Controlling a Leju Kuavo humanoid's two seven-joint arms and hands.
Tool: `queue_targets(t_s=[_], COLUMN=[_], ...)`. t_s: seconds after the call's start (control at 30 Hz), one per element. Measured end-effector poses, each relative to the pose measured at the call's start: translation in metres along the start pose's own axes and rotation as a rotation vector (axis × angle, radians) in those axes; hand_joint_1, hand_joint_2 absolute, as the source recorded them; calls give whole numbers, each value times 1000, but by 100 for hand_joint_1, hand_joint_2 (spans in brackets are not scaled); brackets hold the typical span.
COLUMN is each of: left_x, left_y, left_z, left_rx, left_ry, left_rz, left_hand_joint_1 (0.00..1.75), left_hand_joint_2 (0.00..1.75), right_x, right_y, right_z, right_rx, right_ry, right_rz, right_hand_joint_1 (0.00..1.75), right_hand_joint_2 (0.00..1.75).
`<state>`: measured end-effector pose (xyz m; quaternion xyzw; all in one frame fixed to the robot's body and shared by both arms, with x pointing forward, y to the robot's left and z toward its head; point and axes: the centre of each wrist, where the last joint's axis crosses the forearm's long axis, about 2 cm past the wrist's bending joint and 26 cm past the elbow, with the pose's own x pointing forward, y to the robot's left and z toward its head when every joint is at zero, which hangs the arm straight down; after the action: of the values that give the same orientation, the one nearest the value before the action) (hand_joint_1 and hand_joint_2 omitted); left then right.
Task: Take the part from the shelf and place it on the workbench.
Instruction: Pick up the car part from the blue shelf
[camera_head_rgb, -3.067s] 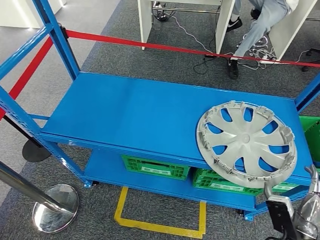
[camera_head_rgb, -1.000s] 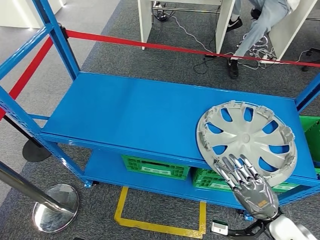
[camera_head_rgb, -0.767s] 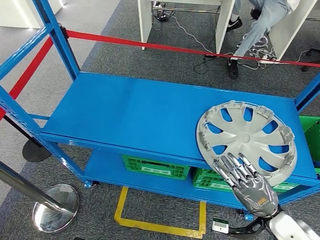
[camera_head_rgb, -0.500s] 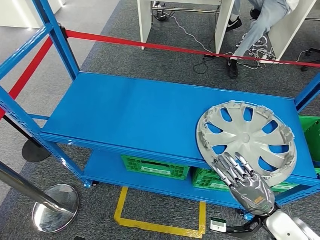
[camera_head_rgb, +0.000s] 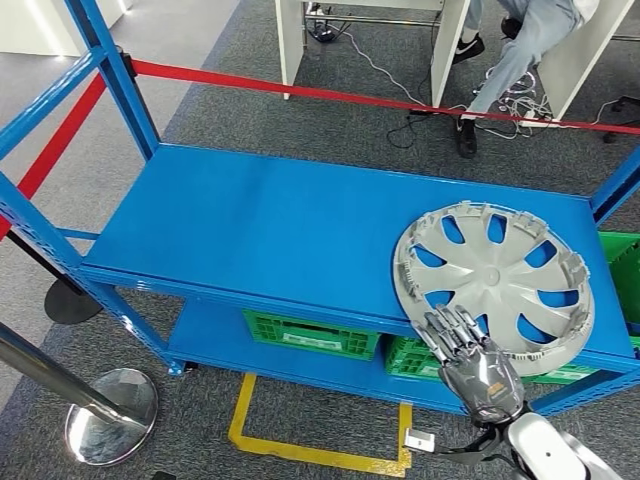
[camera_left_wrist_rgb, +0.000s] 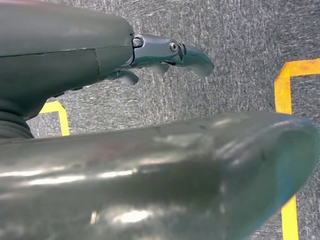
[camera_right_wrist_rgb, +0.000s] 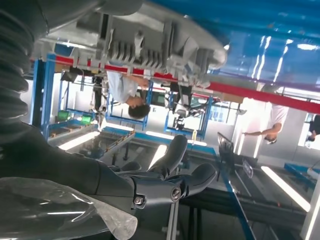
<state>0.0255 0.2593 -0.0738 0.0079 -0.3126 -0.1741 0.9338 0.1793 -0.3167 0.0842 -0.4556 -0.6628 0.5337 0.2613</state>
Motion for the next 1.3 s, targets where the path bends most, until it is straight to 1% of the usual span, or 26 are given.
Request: queue_targets(t_s=[0.13,0.33,0.63,1.07,1.3], left_x=[0,0,2,1,-1], left_y=[0,-1,-1,-6,-7], left_z=[0,-1,-1,-1,-1], left_rx=[0,10,10,-14,-16], left_ry=[4,12,16,22,26], left_rz=[-5,-25,-31,-2,0], left_hand_joint_1=[0,0,0,0,0], left_hand_joint_2=[0,0,0,0,0], right_x=[2,3,2,3,3], right_y=[3,5,0,-15,-18], right_z=[0,-1,-6,-14,-14], right_rx=[33,135,204,206,219], right_ry=[12,72,93,103,111], right_rz=[-28,-123,-168,-202,-212], right_hand_joint_1=[0,0,0,0,0], right_hand_joint_2=[175,175,175,175,175])
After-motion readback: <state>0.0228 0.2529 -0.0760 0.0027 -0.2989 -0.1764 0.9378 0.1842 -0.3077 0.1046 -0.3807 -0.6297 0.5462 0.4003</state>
